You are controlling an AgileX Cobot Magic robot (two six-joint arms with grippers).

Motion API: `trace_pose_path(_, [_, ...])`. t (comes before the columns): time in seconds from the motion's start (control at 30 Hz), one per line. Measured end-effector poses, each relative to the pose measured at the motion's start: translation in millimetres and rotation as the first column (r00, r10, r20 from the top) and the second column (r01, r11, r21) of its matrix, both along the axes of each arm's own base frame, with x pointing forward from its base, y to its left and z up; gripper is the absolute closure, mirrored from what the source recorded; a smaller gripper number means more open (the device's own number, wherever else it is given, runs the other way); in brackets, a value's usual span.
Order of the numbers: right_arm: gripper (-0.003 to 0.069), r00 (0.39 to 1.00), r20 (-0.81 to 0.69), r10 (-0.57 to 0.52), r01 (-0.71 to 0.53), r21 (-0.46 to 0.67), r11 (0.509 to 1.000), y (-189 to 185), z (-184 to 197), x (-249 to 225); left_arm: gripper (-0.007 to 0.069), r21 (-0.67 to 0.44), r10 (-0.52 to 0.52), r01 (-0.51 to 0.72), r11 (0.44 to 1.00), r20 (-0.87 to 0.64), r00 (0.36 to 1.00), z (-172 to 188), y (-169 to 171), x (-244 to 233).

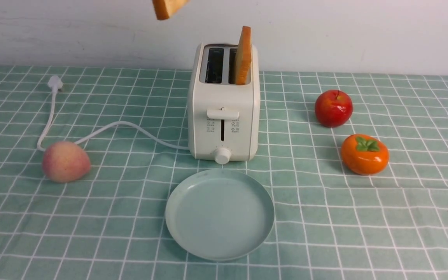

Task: Take toasted bread from bread machine on blue coffee table place on plate.
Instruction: 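Place the slice of bread on the plate with the left gripper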

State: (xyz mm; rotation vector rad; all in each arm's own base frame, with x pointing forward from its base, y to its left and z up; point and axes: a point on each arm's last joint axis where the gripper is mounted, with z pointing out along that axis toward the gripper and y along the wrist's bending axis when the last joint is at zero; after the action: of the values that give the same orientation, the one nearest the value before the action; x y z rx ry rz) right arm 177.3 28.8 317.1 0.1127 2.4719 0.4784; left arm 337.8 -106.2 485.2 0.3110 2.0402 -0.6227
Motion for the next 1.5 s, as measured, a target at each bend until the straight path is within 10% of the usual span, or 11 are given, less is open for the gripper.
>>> trace_pose_path(0.33, [0.0579,1.0,-0.01,0.004,-0.004,0.006,1.0,1,0,-1,0.0556,-0.139,-0.322,0.293,0.946,-0.52,0.791,-124,-23,-21])
trace_pose_path(0.73, [0.0569,0.999,-0.032,0.02,-0.019,0.019,1.0,2,-1,-3,0.0556,-0.261,-0.255,0.107,0.959,-0.635,0.729,-241,-36,27])
trace_pose_path(0.9, [0.0565,0.999,-0.034,0.024,-0.024,0.022,0.999,3,-1,-3,0.0519,-0.252,-0.23,0.077,0.965,-0.661,0.715,-260,-36,34])
trace_pose_path(1.23, [0.0508,0.97,0.175,0.168,-0.168,-0.014,0.986,10,48,3,0.0125,-0.065,-0.18,0.2,0.978,-0.749,0.638,-255,-26,28])
trace_pose_path(1.5, [0.0287,0.908,0.258,0.33,-0.35,0.033,0.936,42,86,33,0.0253,0.151,-0.011,0.209,0.966,-0.785,0.62,-237,-7,20])
